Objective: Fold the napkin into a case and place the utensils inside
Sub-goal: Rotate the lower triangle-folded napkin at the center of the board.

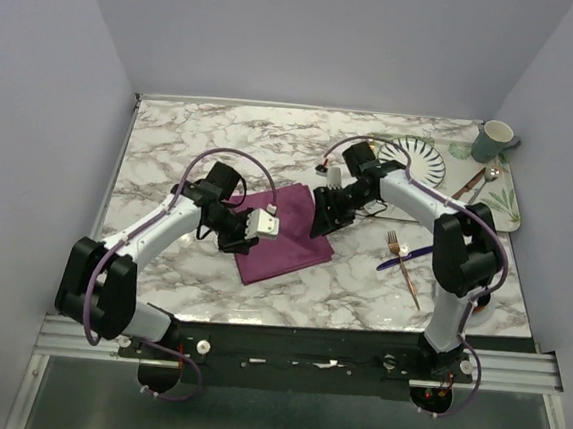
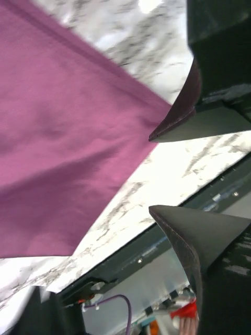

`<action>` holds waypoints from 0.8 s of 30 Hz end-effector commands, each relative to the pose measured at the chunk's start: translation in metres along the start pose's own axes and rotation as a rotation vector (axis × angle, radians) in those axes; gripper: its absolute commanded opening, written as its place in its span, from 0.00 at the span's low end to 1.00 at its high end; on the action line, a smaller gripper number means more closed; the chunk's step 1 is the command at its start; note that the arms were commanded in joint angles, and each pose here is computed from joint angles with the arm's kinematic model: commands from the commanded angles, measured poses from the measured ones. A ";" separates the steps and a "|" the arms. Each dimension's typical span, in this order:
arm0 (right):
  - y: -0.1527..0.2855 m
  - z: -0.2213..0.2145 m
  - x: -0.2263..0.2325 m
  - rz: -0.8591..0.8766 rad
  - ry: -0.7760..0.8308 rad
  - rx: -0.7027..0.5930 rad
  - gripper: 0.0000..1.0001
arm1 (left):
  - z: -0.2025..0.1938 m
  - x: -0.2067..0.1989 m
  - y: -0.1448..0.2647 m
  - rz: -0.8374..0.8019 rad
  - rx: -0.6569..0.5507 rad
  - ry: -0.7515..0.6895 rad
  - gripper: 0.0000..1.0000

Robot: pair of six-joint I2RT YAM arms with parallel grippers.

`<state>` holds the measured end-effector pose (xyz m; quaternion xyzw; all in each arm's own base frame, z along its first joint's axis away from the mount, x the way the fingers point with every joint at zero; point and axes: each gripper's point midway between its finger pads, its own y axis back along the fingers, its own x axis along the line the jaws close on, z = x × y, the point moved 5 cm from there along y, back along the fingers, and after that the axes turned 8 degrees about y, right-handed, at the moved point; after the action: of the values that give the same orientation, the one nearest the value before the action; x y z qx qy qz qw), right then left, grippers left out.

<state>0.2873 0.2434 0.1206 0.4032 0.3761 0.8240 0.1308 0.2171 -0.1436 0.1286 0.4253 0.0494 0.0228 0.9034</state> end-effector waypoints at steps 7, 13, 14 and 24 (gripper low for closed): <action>0.002 -0.057 -0.018 -0.022 -0.203 0.086 0.68 | -0.028 0.051 -0.026 0.107 0.137 0.170 0.38; -0.014 -0.065 -0.024 0.035 -0.250 0.135 0.57 | -0.043 0.030 -0.033 0.065 0.187 0.236 0.34; -0.016 -0.065 -0.027 0.035 -0.256 0.141 0.54 | -0.043 0.025 -0.035 0.052 0.191 0.236 0.33; -0.032 -0.015 -0.061 -0.033 -0.211 0.097 0.27 | -0.036 -0.016 -0.046 -0.022 0.202 0.395 0.29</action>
<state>0.2776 0.2175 0.0582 0.5273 0.4074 0.7325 0.1394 0.2148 -0.1438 0.0671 0.5073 0.1737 0.0742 0.8408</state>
